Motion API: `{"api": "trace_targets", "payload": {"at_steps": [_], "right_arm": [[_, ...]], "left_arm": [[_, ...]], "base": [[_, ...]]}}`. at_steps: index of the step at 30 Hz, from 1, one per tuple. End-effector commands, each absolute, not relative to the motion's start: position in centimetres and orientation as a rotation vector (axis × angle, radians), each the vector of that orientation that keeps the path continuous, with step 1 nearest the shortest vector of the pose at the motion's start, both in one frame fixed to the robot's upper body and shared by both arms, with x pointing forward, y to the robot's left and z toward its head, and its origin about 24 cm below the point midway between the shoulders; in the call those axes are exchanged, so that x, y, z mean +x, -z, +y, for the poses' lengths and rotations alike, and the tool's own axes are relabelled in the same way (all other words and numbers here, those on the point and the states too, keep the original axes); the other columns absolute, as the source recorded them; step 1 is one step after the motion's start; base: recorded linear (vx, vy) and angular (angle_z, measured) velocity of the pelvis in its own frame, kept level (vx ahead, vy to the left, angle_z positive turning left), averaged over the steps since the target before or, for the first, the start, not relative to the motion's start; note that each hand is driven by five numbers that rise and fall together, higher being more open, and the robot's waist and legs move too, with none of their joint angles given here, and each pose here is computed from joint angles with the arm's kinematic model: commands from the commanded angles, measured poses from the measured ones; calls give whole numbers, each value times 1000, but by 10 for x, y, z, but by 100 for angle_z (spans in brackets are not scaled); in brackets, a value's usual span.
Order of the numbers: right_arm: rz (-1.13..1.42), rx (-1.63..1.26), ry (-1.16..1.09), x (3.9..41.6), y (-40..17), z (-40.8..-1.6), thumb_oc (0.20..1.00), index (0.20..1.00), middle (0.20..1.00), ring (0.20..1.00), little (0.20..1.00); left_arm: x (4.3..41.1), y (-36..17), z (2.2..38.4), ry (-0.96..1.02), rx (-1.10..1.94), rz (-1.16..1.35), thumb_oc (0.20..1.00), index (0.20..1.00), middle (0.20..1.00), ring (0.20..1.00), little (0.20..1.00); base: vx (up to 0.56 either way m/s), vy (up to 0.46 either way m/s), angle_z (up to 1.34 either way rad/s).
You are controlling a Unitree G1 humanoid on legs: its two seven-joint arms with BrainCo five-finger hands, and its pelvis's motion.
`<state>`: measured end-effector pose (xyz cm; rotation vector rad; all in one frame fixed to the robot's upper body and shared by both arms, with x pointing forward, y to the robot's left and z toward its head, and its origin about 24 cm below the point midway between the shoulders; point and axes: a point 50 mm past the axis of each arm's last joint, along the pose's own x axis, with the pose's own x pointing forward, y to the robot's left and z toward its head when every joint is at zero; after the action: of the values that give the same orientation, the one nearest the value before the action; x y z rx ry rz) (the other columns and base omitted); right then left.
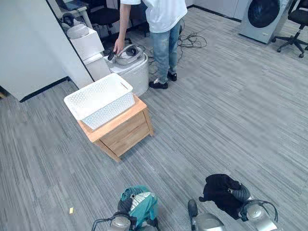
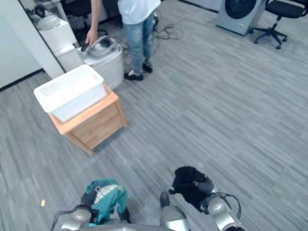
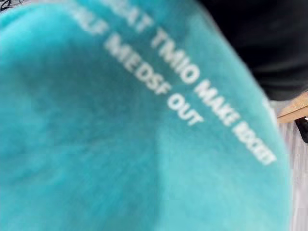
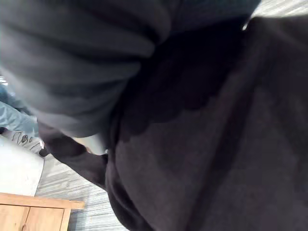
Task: Tidy up the quilt and then pick up the clothes from the bed and put them into the laundry hamper.
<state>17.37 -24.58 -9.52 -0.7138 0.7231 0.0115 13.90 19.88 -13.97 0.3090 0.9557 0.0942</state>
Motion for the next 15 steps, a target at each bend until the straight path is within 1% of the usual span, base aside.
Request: {"api": "trace_targets", "payload": {"at_steps": [1, 3, 8, 13, 15], "right_arm": [[651, -544, 153, 200, 78, -260, 200, 200, 200, 200, 200], [623, -532, 149, 203, 75, -258, 200, 200, 200, 200, 200], [624, -521, 124, 205, 77, -251, 200, 200, 200, 200, 200], [669, -538, 116, 197, 84, -254, 200, 200, 200, 200, 200], [717, -549, 102, 190, 91, -255, 200, 200, 200, 200, 200]], "left_arm": [[190, 103, 208, -156, 217, 695, 200, 200, 200, 200, 200], [194, 101, 212, -172, 216, 684, 200, 200, 200, 200, 200], [195, 101, 215, -212, 188, 690, 200, 200, 200, 200, 200], [189, 104, 219, -193, 247, 722, 200, 200, 200, 200, 200], [180, 107, 227, -221, 242, 752, 200, 200, 200, 200, 200]], "base": [[5, -35, -5], [5, -66, 8], [-9, -25, 51], [81, 109, 112], [189, 203, 116]]}}
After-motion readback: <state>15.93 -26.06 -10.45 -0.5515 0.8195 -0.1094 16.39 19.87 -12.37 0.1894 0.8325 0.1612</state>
